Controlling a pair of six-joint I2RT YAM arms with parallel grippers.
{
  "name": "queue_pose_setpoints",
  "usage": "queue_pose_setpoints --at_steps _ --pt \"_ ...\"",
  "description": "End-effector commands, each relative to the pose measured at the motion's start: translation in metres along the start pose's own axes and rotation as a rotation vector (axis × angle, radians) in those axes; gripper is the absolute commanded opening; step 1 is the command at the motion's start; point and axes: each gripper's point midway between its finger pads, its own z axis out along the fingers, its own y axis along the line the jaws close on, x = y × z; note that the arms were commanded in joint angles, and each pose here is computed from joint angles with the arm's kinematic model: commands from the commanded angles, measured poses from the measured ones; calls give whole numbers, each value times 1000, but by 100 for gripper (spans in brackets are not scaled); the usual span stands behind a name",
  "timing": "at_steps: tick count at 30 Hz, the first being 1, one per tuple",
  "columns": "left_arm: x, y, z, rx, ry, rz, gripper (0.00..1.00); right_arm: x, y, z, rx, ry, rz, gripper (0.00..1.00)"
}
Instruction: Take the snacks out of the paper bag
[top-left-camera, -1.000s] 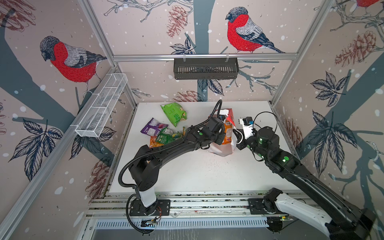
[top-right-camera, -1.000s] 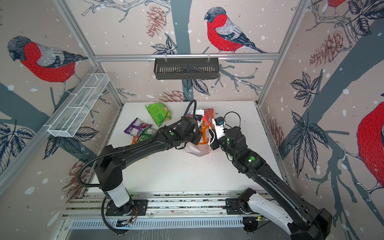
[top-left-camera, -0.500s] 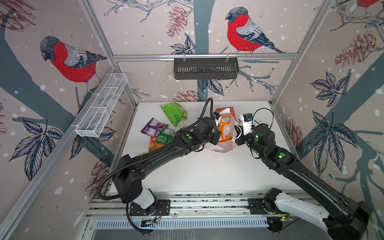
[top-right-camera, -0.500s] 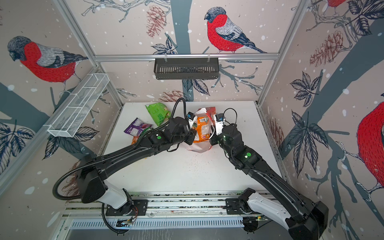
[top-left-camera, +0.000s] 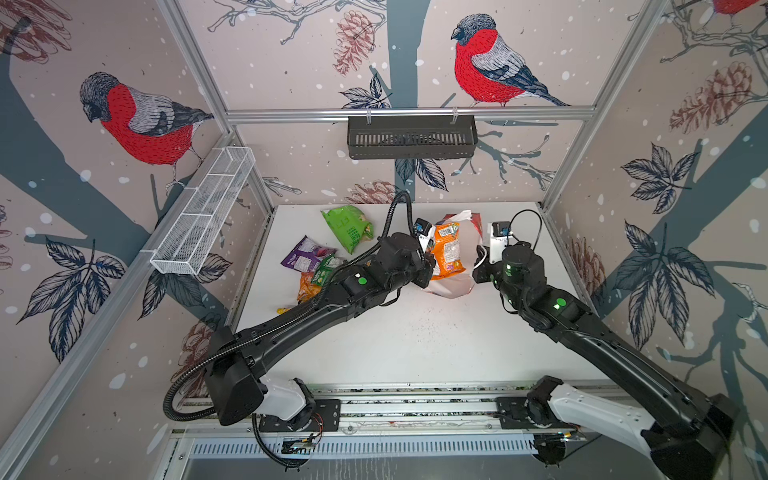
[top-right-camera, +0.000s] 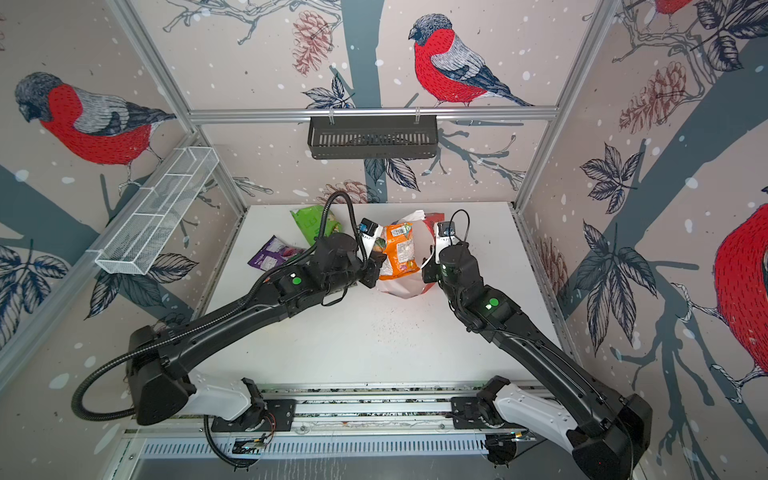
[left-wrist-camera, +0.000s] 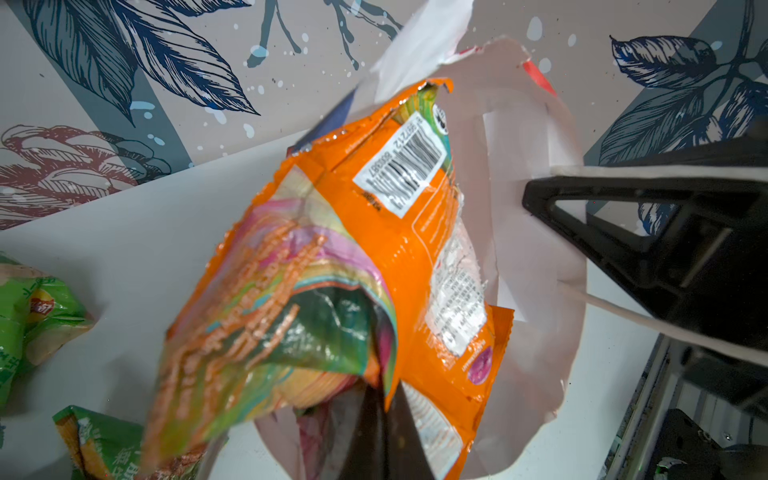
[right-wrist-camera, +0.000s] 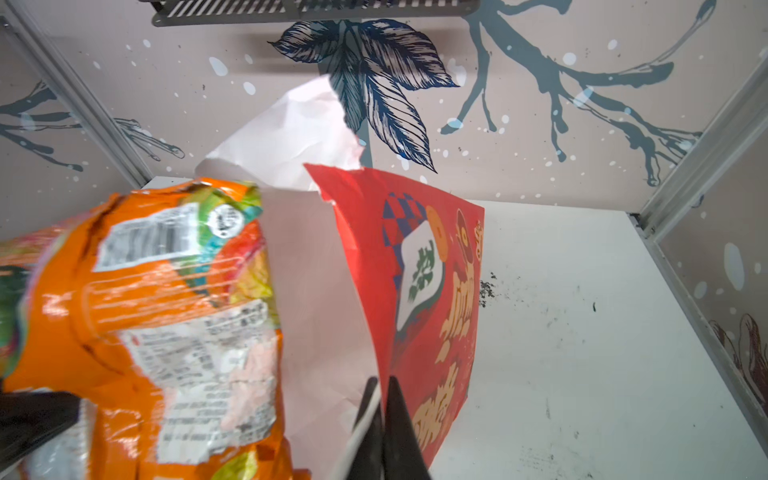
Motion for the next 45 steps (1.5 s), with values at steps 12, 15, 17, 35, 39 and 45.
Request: queue_pose_setpoints --at_steps 12,15,17,35,39,45 --pt "-51 81 -65 -237 -210 -113 0 -26 -29 21 129 11 90 0" --pt "-42 115 -70 -311 -198 -159 0 -33 -27 25 114 7 91 0" --pt "-33 138 -73 -372 -182 -191 0 -38 -25 28 97 18 97 0" --pt "51 274 -21 -626 -29 -384 0 -68 -66 47 -9 41 317 12" --pt "60 282 -5 -618 19 -384 7 -65 -76 60 -14 40 340 32" --pt "55 282 -2 -612 22 -363 57 -87 -77 45 -50 -57 316 90"
